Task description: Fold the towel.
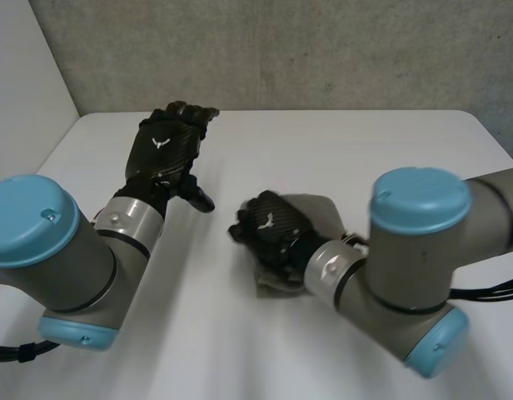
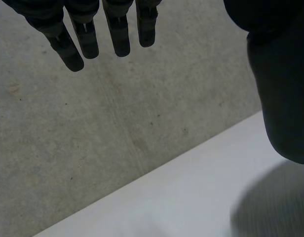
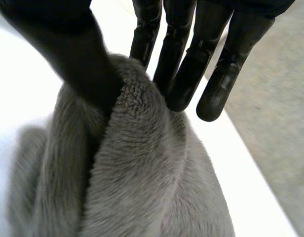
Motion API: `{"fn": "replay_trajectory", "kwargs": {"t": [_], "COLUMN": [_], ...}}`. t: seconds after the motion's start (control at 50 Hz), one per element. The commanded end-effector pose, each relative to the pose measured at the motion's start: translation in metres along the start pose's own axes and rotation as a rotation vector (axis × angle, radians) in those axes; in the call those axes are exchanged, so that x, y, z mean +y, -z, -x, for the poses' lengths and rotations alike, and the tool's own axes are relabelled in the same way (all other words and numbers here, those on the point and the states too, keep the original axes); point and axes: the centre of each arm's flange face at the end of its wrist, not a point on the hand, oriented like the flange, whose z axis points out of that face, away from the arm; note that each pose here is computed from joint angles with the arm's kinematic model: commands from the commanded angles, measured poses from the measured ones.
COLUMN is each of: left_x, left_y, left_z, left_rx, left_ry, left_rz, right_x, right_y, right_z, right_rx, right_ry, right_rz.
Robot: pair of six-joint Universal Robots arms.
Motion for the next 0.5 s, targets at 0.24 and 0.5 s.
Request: {"fn": "replay_trajectory", "kwargs": {"t": [0.24, 0.5], "left_x": [0.005, 0.083], "left_y": [-0.008, 0.009], "left_z": [-0.047, -0.09], "left_rx": [0.108, 0.206], "left_ry": [0.027, -0.007], "left_rz": [0.032, 0.295], "right_x": [0.024, 0.088], "right_y": [0.047, 0.02], "right_z": [-0.097, -0.068], "right_rx": [0.394, 0.285], "right_ry": [-0.53, -0.595], "right_rz": [0.075, 0.244]}}
